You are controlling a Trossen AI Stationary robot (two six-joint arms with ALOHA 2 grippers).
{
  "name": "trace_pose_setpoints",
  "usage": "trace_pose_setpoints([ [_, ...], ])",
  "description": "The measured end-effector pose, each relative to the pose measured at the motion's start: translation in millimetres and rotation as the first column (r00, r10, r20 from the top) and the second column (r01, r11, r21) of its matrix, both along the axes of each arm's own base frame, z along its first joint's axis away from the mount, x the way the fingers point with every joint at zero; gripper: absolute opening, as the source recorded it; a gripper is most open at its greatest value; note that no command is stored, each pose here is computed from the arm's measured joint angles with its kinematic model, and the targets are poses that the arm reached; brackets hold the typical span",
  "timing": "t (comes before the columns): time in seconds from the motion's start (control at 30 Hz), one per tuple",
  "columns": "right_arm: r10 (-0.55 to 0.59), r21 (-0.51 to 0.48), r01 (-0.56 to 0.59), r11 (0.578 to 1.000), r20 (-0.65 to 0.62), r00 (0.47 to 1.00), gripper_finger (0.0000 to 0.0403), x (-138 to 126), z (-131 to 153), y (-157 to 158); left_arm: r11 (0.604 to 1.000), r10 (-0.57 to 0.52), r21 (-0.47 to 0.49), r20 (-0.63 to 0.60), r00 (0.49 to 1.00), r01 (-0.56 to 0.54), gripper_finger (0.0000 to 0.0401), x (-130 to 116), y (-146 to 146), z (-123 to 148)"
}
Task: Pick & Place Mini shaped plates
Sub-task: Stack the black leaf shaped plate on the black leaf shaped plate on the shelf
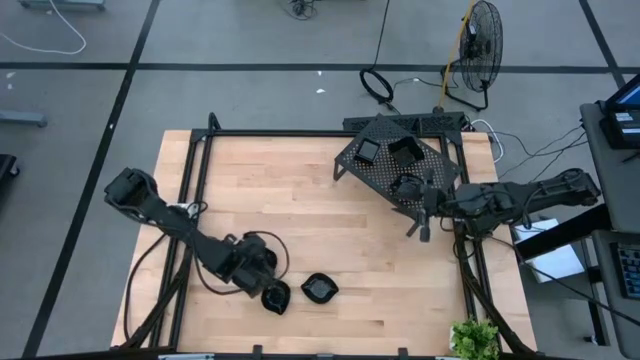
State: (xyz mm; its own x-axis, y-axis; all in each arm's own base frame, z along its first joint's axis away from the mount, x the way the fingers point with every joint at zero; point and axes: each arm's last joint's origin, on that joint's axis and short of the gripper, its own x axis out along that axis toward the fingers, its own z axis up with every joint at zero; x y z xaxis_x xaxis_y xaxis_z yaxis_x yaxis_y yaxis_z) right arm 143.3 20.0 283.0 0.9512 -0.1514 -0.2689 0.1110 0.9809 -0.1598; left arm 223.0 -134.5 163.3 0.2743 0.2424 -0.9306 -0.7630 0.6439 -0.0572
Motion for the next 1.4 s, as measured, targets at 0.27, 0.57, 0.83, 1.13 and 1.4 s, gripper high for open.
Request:
trace_pose_setpoints([
  [0.27,0.016,0.003,-0.016,1.000,0.037,0.999,0.0130,2.1,3.4,0.9,0.961,0.248,-0.108,-0.062,0.967,-0.253,0.0241,-17.8,6.3,-24.2],
  [0.57,0.016,0.003,-0.016,1.000,0.035,0.999,0.0130,2.3,3.2,0.9,0.944,0.302,-0.124,-0.053,0.952,-0.307,0.0214,-19.1,6.8,-26.5],
  [0.83,0.016,0.003,-0.016,1.000,0.031,0.999,0.0130,3.1,2.7,1.0,0.966,0.207,-0.149,-0.031,0.978,-0.210,0.0025,-13.9,4.6,-25.9],
  [1.13,0.058,-0.067,-0.052,0.996,0.088,0.994,0.0130,23.5,5.0,8.6,0.985,-0.167,-0.052,-0.041,0.985,0.165,0.0005,25.4,35.4,11.4],
  [1.4,0.112,-0.122,-0.114,0.986,-0.027,0.993,0.0130,67.2,-25.7,28.1,0.800,-0.564,0.301,0.085,0.821,0.518,0.0003,91.8,54.4,78.1],
])
